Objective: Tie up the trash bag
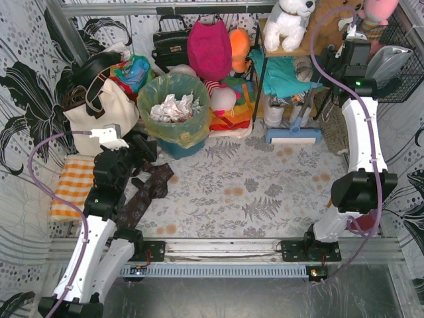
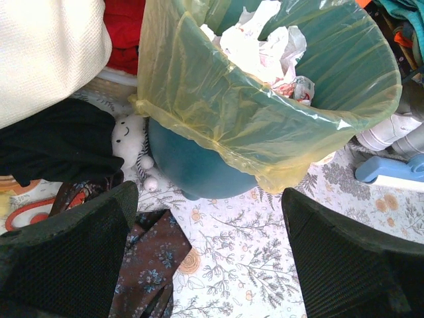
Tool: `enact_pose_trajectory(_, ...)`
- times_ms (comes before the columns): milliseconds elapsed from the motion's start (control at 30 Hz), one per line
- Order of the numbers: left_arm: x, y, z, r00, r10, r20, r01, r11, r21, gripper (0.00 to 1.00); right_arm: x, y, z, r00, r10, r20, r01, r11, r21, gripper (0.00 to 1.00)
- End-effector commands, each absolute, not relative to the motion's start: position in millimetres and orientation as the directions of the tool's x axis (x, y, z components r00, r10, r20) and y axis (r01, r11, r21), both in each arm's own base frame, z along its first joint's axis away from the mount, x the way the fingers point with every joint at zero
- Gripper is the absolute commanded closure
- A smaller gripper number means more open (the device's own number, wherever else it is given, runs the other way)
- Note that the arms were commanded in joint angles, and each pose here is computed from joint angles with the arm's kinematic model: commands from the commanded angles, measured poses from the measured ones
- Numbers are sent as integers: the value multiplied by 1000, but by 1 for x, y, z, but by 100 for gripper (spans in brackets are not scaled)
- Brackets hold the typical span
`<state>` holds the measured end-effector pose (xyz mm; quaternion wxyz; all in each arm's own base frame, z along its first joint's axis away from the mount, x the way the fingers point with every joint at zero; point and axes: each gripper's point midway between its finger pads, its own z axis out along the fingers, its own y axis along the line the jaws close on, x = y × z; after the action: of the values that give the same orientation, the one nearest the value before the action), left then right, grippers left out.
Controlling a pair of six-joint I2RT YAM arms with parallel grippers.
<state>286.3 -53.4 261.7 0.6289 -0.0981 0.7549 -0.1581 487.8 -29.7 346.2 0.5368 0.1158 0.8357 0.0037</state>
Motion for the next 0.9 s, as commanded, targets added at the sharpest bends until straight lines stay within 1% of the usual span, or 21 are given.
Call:
enact_pose_trajectory(0,285,-46,274,-127,-344,-930,30,936,-351,2,467,-30,404,-284,201,-938,174,972,156,30)
enact_pose_trajectory(167,282,-41,279,-102,-349,-931,14,936,-352,2,437,-16,428,-261,223,-939,117,973,198,30)
enact_pose_trajectory(267,280,-33,277,-100,-355,-930,-33,935,-353,2,418,9,429,-277,248,-928,22,967,253,30)
enact_pose_trajectory(333,276,-23,280,-78,-370,-926,-87,928,-363,2,408,31,426,-303,243,-922,-43,963,268,26)
enact_pose_trajectory(433,269,-13,290,-32,-395,-918,-128,912,-389,2,397,68,415,-355,213,-910,-119,955,270,25)
enact_pose_trajectory(500,264,-10,298,-12,-412,-911,-139,903,-407,2,392,91,410,-383,199,-902,-162,947,278,26)
enact_pose_trajectory(667,261,-3,314,2,-448,-894,-191,877,-441,2,387,151,408,-428,226,-875,-283,886,368,29)
enact_pose_trajectory(867,274,-3,314,-72,-479,-875,-256,856,-448,2,393,213,394,-483,188,-855,-372,840,395,30)
